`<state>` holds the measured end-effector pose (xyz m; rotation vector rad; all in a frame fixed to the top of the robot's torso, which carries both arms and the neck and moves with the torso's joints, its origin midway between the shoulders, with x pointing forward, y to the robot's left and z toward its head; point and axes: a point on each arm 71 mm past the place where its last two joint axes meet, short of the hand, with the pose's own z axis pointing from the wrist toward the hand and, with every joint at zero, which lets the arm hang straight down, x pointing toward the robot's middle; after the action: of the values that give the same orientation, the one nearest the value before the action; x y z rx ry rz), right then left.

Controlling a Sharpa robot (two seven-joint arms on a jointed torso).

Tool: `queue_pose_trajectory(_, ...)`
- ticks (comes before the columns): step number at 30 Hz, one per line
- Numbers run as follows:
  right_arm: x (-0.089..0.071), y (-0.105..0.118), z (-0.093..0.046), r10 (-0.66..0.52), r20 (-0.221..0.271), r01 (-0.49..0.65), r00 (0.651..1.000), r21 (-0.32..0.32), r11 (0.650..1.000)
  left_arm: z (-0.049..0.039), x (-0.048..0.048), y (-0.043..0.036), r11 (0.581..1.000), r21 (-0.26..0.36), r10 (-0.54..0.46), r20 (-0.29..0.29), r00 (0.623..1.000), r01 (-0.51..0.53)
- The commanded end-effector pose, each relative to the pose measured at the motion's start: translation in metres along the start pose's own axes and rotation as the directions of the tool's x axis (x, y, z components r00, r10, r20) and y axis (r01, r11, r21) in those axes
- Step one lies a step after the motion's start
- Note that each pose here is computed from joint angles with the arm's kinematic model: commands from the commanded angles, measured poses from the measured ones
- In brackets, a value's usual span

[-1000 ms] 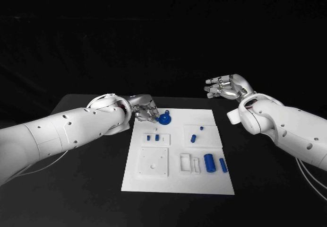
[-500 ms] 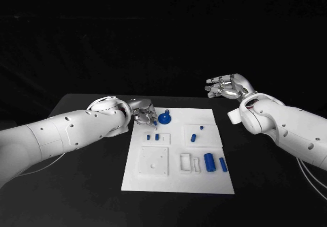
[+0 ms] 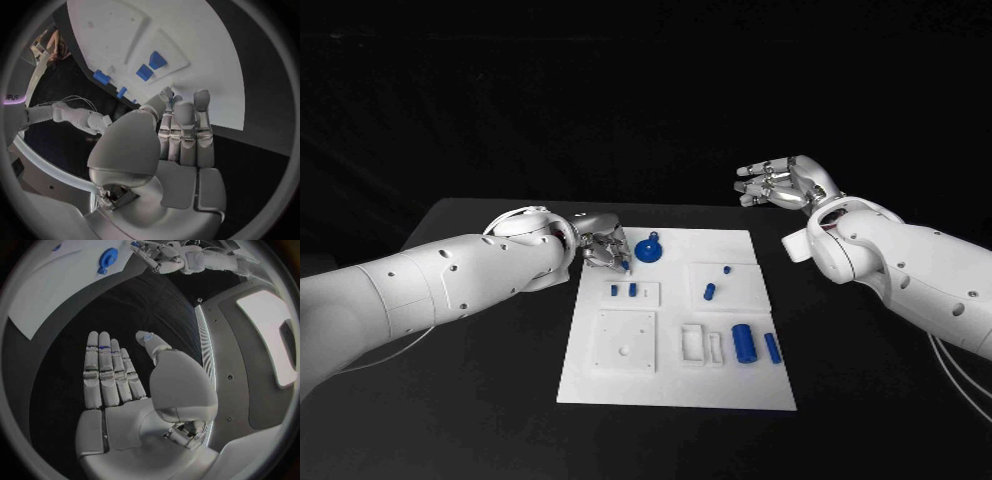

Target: Assemble the parts on the task board

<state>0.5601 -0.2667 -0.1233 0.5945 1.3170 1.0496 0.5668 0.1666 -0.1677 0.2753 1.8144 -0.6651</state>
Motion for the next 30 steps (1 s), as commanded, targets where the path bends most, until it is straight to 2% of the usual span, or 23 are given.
queue_pose_trajectory(1,0.0012,0.0012,0.0000,0.001,-0.011,-0.001,1.000,-0.012,1.000,0.0014,0.0032,-0.0020,1.000,0.002,0.006,-0.028,1.000,-0.006)
queue_pose_trajectory(21,0.0027,0.0015,0.0006,0.003,-0.014,-0.003,1.000,-0.013,1.000,0.0057,0.0097,-0.0057,1.000,0.007,0.013,-0.044,0.999,-0.013)
queue_pose_trajectory(30,0.0023,0.0013,0.0004,0.002,-0.013,-0.003,1.000,-0.012,1.000,0.0059,0.0129,-0.0039,0.999,-0.012,0.049,-0.078,0.996,-0.050)
